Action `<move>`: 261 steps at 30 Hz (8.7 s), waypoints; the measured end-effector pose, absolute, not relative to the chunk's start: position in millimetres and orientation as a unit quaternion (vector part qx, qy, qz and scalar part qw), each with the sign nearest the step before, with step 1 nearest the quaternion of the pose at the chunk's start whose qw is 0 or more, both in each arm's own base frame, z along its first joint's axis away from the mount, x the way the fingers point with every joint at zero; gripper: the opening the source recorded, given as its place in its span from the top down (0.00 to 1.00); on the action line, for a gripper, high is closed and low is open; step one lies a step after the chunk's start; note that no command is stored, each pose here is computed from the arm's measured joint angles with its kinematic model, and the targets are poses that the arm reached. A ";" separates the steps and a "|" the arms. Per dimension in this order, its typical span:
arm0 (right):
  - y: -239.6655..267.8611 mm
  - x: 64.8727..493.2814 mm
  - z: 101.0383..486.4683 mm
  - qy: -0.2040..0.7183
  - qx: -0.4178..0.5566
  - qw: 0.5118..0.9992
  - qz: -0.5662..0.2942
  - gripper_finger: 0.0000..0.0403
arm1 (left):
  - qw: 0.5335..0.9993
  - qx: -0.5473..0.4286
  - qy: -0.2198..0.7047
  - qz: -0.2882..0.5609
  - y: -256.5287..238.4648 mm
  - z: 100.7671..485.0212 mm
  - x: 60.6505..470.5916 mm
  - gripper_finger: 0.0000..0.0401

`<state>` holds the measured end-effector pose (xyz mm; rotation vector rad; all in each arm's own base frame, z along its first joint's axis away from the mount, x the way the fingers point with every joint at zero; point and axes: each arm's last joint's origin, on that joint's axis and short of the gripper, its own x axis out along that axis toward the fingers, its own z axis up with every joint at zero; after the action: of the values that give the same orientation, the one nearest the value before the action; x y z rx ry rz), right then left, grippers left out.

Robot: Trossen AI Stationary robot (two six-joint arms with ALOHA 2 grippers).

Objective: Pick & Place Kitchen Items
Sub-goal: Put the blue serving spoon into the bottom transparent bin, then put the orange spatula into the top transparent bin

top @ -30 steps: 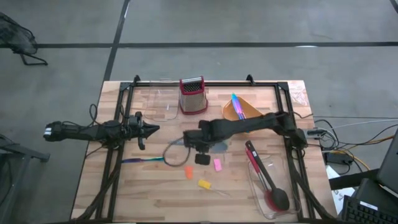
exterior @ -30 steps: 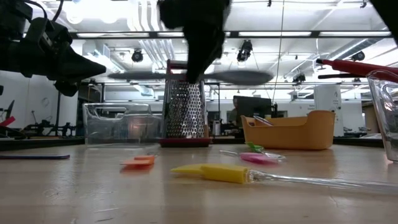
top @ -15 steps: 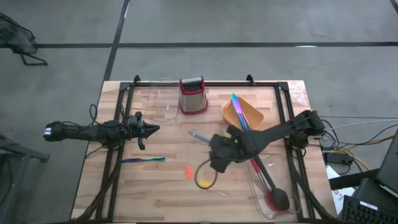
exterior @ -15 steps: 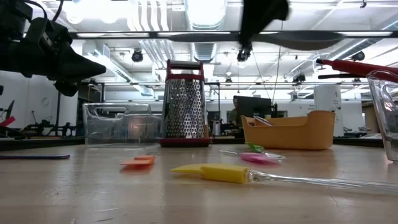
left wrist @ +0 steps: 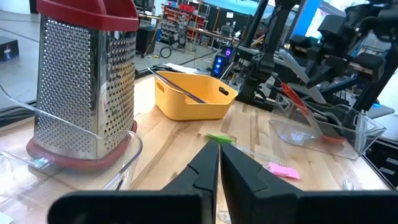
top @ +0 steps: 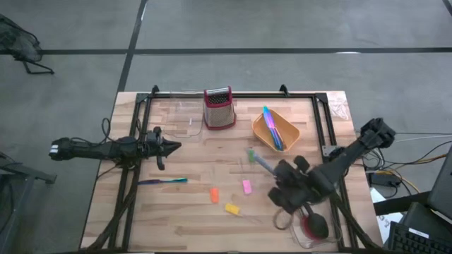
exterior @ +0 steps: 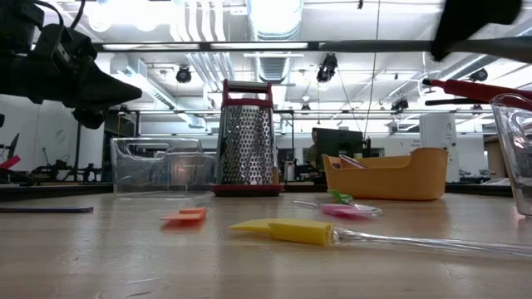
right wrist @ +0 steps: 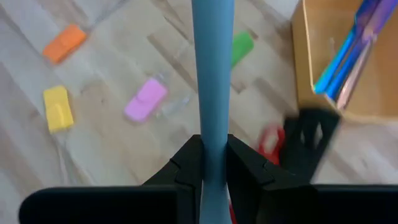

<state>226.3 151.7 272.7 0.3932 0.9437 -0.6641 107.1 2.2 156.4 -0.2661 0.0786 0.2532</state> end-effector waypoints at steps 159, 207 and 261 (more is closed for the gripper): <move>-12.8 197.0 237.6 0.073 0.007 0.997 0.006 0.98 | 0.963 -0.115 0.241 0.020 -14.0 198.3 208.5 0.58; -3.4 112.7 174.7 -0.030 0.035 0.997 0.054 0.98 | 0.883 0.146 0.403 -0.189 -64.3 171.9 291.4 0.58; -3.4 112.6 173.6 -0.023 0.036 0.998 0.054 0.98 | 0.836 0.163 0.457 -0.258 -89.2 131.2 340.9 0.86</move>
<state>112.6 -3.4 173.6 0.0713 -0.0464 0.1079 340.9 -89.2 131.2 0.3455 0.9673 -0.5461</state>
